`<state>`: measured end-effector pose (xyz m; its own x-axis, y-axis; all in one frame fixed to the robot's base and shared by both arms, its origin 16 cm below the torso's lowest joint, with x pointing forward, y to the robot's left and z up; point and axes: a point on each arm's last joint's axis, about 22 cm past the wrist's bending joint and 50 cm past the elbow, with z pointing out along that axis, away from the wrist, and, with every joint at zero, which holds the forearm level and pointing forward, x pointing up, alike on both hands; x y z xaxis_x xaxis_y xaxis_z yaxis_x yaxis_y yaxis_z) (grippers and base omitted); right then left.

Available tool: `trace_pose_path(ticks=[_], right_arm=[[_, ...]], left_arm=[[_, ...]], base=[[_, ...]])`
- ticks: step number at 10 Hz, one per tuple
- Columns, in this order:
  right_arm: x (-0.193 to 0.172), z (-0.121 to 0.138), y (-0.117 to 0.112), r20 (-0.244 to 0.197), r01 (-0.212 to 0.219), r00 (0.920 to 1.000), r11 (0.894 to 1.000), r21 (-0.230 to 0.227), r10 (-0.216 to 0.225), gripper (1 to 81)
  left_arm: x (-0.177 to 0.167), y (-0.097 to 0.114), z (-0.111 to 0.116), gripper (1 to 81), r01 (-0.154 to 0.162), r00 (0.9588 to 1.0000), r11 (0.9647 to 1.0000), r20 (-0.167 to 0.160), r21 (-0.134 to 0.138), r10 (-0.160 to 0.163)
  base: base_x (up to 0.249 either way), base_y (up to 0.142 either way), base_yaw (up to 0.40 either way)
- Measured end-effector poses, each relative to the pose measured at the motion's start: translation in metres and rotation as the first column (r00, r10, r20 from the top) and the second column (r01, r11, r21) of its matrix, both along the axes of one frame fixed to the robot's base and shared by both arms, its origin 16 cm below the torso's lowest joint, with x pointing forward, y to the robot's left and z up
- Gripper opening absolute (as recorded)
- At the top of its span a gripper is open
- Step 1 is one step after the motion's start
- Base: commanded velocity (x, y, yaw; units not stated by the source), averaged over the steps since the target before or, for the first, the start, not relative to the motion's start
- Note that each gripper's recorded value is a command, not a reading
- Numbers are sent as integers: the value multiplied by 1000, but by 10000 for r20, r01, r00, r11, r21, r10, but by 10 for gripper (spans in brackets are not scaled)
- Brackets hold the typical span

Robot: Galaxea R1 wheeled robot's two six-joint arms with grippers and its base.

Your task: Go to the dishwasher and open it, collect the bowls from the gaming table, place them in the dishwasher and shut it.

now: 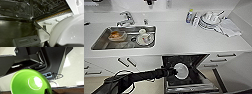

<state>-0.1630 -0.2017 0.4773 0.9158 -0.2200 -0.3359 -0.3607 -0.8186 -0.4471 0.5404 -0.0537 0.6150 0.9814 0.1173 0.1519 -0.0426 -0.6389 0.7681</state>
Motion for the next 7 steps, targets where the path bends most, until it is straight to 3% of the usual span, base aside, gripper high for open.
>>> trace_pose_path(ticks=[4, 5, 7], right_arm=[[0, -1, 12, 0, 41, 10000, 10000, 71, -41, 10], [0, -1, 13, 3, 49, 10000, 10000, 84, -49, 10], [0, -1, 11, 2, 41, 10000, 10000, 39, -41, 10]], left_arm=[[1, -59, 10, 10, 300, 9993, 9989, 255, -358, -291], [-3, -77, 16, 811, 496, 9980, 9975, 430, -512, -474], [-13, -108, 29, 811, 700, 9967, 9931, 472, -940, -657]], base=[[0, 0, 0], [0, 0, 0], [0, 0, 0]])
